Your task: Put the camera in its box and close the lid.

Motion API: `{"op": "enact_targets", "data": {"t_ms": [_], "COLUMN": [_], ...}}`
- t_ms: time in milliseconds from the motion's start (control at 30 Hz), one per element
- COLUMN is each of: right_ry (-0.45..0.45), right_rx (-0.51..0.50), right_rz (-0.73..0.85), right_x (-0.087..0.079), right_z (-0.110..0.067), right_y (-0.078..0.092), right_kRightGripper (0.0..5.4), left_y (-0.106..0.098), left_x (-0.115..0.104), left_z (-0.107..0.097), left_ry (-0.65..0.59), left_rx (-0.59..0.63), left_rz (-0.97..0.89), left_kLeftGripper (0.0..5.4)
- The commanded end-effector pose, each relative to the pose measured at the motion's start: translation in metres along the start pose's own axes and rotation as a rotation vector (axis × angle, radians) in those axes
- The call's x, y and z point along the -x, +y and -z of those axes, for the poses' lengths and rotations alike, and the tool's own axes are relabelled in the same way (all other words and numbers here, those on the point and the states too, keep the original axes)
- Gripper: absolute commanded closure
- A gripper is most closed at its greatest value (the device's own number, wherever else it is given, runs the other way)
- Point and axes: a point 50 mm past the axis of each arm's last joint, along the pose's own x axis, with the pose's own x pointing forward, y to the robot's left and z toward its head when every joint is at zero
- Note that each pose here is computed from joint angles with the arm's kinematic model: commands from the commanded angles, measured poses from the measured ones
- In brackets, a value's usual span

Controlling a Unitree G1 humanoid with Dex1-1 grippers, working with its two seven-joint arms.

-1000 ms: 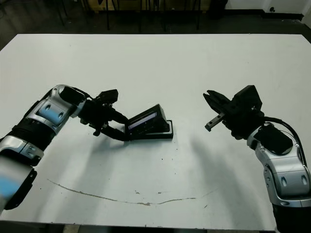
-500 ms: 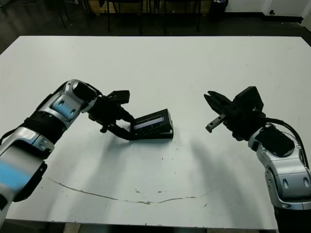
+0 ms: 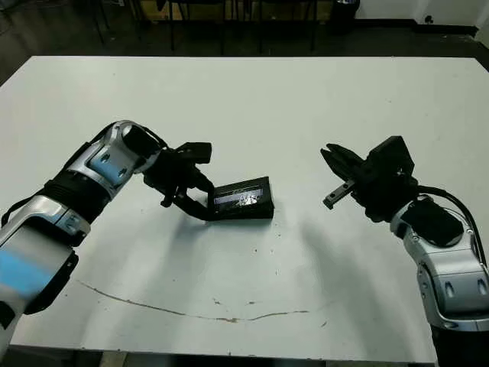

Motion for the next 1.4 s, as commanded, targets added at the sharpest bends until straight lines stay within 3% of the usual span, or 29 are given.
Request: {"op": "enact_targets", "data": {"t_ms": [33,233,933,1400], "right_ry": [0.044,0.046,0.033,0.035], "right_rx": [-0.013,-0.009,0.005,-0.007], "right_rz": [0.005,-0.003,-0.019,-0.021], "right_x": [0.003,0.0,-0.003,-0.002], "right_z": [0.006,0.007,0.003,0.003], "right_y": [0.001,0.002,0.006,0.007], "right_kRightGripper": [5.4,5.4,5.4,5.4], "left_y": [-0.005,-0.004,-0.003,-0.004], "left_x": [-0.009,0.004,0.021,0.023], "left_z": [-0.001,-0.005,-0.013,-0.005], "left_ry": [-0.008,-0.029,0.102,0.17], "left_rx": [-0.008,-0.02,-0.075,-0.145], "left_rz": [0.036,0.01,-0.087,-0.135], "left_kLeftGripper": [3.02,3.02,3.02,0.46]}}
